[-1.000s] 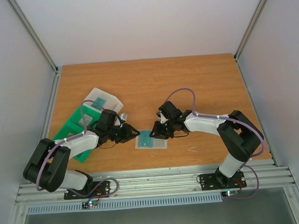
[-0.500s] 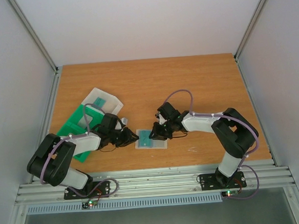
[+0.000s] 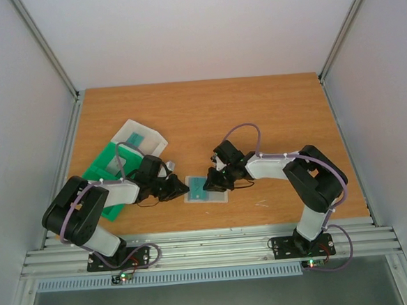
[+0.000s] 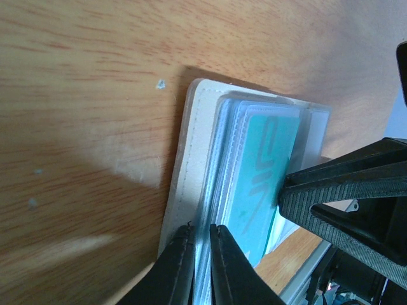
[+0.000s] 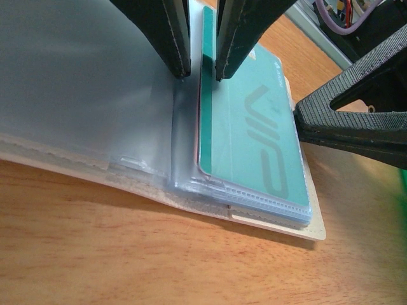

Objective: Take the credit cards out of the card holder

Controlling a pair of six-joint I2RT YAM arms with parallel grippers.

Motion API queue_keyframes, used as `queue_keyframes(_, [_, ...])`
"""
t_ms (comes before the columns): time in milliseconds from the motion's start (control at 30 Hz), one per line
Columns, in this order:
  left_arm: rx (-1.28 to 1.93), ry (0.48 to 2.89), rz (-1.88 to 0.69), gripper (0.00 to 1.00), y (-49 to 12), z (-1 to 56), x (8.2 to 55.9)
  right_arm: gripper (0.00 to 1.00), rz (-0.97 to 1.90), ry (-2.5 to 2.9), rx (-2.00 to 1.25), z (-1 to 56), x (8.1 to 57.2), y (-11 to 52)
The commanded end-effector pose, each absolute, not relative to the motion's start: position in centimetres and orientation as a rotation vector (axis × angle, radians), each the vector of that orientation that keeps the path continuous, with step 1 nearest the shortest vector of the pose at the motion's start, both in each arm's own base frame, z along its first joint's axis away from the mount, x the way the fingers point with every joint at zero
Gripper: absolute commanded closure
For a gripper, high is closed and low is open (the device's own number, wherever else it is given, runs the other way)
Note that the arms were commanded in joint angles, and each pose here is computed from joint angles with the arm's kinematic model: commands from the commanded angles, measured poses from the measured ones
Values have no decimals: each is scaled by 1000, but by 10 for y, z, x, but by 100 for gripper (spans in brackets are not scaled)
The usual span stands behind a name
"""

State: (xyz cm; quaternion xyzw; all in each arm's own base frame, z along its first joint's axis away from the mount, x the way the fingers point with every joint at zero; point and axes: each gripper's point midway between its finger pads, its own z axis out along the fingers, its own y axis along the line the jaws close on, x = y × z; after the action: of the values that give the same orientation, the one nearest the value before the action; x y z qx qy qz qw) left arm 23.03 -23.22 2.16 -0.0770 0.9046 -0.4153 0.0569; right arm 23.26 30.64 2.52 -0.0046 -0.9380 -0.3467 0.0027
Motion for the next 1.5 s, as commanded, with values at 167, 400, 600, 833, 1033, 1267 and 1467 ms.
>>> queue_keyframes(167, [-215, 2766, -1218, 92, -229, 11, 227, 89, -1066, -2956, 3, 15, 229, 304])
queue_keyframes(400, [-221, 2789, -1182, 94, -225, 5, 225, 92, -1045, -2982, 6, 15, 230, 300])
queue_keyframes(600, [-226, 2800, -1166, 94, -224, 2, 224, 94, -1022, -3002, 4, 13, 231, 297])
queue_keyframes(833, [-229, 2805, -1160, 94, -223, 1, 224, 96, -966, -3052, -3, 15, 234, 289])
queue_keyframes(1033, [-232, 2808, -1156, 94, -223, 0, 223, 96, -975, -3094, -9, 29, 237, 285])
queue_keyframes(1267, [-242, 2802, -1162, 94, -223, 3, 223, 92, -1115, -3041, 4, 41, 234, 297])
queue_keyframes(1467, [-253, 2753, -1202, 92, -225, 24, 224, 90, -1144, -3010, -4, 36, 234, 301])
